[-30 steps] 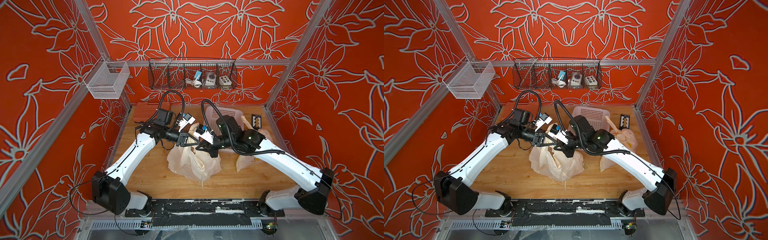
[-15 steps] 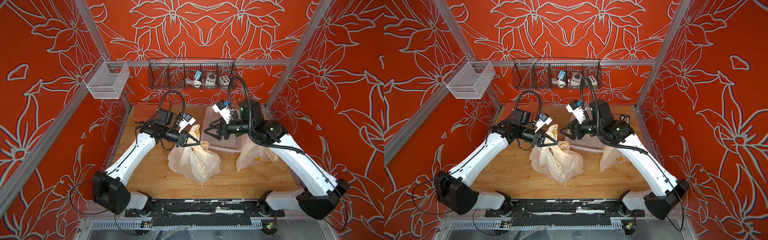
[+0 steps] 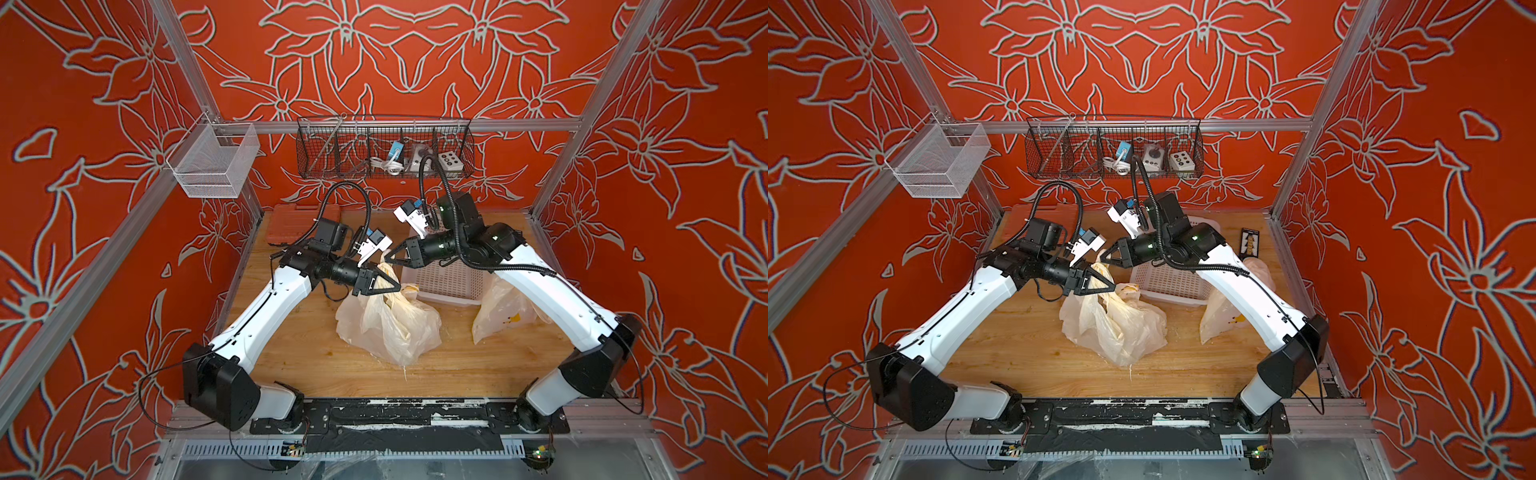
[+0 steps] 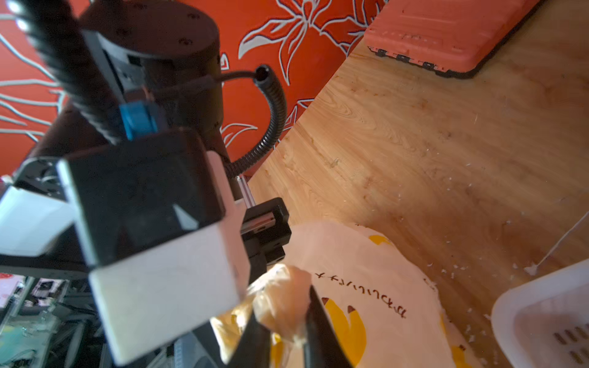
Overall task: Place the peach into a plastic bag & tie a knot
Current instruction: Cross the plastic bag at the center of the board.
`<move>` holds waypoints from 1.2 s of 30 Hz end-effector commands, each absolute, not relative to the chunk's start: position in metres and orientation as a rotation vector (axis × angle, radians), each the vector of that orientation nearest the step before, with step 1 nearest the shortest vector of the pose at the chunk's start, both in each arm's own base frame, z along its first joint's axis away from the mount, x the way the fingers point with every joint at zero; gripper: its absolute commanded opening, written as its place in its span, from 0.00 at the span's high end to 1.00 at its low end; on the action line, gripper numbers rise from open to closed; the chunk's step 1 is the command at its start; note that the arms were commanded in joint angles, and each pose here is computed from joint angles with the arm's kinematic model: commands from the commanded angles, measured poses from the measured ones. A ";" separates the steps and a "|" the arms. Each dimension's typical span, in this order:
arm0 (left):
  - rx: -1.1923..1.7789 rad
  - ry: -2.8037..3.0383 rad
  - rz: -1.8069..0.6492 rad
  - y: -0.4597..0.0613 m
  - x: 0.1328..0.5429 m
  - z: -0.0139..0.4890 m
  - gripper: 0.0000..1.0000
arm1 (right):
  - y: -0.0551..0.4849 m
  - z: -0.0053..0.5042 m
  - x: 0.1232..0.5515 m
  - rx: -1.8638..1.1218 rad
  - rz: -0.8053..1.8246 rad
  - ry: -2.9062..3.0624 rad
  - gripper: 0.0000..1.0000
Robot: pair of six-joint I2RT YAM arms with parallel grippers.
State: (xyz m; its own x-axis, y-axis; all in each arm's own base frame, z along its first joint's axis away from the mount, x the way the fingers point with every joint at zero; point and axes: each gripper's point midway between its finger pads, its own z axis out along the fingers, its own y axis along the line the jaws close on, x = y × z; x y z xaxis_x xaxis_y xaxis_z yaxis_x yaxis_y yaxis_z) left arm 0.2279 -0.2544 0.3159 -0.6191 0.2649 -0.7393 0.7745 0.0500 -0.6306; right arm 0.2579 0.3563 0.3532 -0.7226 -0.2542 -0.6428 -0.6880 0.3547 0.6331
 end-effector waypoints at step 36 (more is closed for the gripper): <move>0.783 1.996 -1.520 -0.241 0.265 0.321 0.90 | 0.312 0.339 0.161 -1.007 1.204 2.140 1.00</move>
